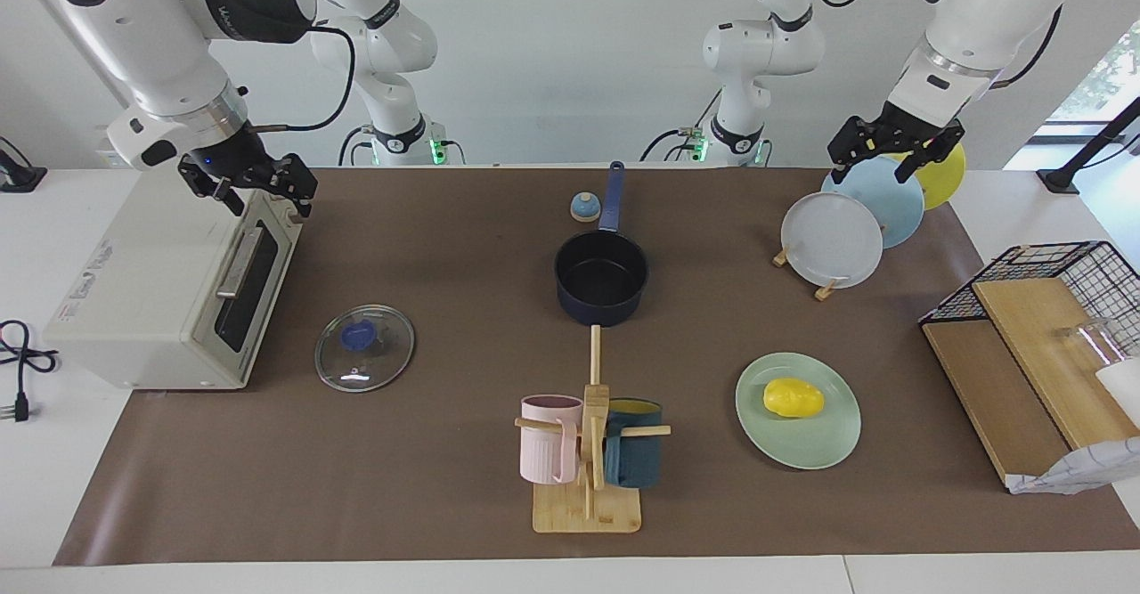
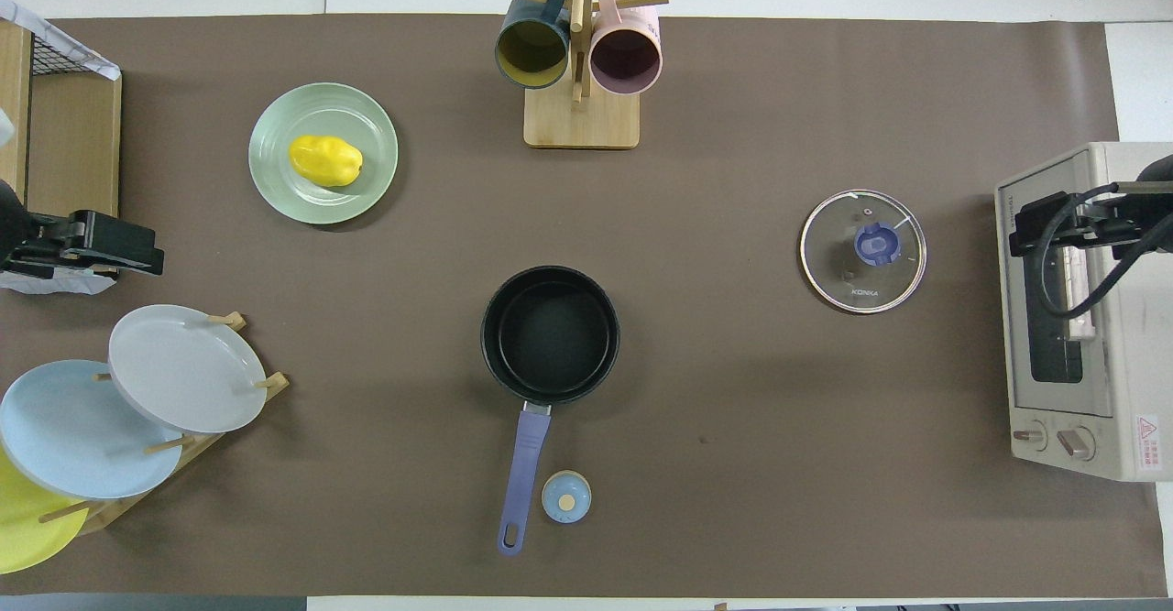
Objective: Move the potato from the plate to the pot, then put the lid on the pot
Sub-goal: 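Reach the left gripper to the yellow potato on the green plate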
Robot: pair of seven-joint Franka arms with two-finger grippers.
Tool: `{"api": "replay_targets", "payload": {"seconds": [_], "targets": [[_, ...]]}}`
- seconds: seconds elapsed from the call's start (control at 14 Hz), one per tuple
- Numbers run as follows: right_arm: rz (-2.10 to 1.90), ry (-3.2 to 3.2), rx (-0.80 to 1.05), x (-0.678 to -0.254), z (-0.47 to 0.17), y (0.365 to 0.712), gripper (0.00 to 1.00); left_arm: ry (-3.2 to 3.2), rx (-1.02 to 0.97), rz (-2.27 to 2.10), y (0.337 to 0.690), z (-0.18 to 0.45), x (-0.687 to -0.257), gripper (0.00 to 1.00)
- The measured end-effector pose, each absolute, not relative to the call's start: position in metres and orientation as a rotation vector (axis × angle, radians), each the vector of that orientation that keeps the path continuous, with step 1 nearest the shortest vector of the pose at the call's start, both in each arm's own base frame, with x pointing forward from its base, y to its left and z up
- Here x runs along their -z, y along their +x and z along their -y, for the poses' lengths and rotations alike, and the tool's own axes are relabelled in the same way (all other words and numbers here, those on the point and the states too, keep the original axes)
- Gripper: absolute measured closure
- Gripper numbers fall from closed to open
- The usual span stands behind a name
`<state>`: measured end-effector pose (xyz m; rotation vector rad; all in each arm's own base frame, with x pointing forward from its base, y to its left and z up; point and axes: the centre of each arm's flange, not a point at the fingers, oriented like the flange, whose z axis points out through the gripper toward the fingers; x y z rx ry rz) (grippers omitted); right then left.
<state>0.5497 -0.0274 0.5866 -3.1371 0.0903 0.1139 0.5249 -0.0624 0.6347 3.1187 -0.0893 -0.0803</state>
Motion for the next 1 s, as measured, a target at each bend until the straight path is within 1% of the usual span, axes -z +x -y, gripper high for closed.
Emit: {"api": "replay_targets", "payload": {"seconds": [0.71,0.86,1.0], "targets": [[-0.090,-3.137,-0.114,-0.587,0.027,0.550,0.00,3.095,0.091,0.052,0.525,0.068,-0.632,0.00],[-0.090,-3.137,-0.114,-0.587,0.027,0.550,0.00,3.075,0.103,-0.001,0.535,0.071,-0.617,0.00],[-0.090,-3.137,-0.114,-0.587,0.027,0.550,0.00,3.071,0.099,-0.122,0.566,0.074,-0.580,0.00]]}}
